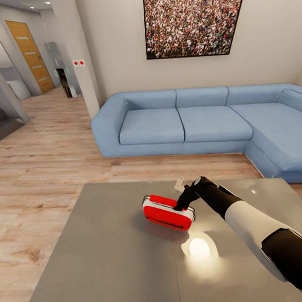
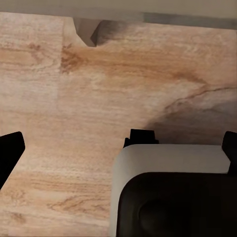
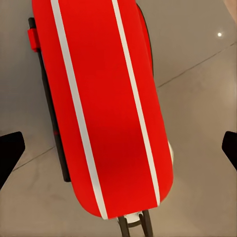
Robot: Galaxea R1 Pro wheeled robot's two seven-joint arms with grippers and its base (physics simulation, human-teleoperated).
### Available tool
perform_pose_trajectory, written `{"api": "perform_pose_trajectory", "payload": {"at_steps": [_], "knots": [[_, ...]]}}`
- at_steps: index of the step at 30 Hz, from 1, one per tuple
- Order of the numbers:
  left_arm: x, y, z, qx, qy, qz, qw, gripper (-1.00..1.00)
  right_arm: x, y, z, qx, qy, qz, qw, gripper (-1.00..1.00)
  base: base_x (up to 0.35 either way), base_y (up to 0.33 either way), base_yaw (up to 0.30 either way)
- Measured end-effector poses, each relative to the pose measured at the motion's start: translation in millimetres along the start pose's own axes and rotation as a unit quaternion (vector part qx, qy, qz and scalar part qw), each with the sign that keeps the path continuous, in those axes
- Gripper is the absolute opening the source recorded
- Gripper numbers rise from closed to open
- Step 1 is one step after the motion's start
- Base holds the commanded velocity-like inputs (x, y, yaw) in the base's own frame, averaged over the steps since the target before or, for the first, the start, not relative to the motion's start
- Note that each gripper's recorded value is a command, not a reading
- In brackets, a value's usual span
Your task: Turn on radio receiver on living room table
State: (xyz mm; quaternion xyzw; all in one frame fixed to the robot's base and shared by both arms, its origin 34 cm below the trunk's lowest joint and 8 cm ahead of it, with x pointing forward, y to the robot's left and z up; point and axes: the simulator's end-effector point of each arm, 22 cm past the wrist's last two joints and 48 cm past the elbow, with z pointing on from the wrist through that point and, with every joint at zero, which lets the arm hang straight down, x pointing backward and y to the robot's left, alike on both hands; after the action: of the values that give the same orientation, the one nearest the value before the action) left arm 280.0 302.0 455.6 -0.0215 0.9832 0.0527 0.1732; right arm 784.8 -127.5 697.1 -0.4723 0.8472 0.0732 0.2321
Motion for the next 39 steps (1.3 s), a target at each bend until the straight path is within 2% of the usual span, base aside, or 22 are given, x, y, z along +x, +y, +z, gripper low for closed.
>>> {"api": "perform_pose_trajectory", "payload": {"at_steps": [15, 23, 30, 39], "knots": [[10, 0, 0.0, 0.000, 0.012, 0.001, 0.9999, 1.00, 10, 3, 12.7, -0.008, 0.008, 0.005, 0.9999, 1.00, 0.000, 0.000, 0.000], [15, 0, 0.0, 0.000, 0.018, 0.002, 0.9998, 1.00, 26, -2, 17.3, -0.007, 0.018, 0.009, 0.9998, 1.00, 0.000, 0.000, 0.000], [19, -1, -0.2, 0.000, 0.024, 0.002, 0.9997, 1.00, 35, -13, 23.7, 0.017, 0.025, 0.012, 0.9995, 1.00, 0.000, 0.000, 0.000], [25, -1, -0.4, 0.000, 0.031, 0.003, 0.9995, 1.00, 40, -11, 31.7, 0.015, 0.029, 0.015, 0.9994, 1.00, 0.000, 0.000, 0.000]]}}
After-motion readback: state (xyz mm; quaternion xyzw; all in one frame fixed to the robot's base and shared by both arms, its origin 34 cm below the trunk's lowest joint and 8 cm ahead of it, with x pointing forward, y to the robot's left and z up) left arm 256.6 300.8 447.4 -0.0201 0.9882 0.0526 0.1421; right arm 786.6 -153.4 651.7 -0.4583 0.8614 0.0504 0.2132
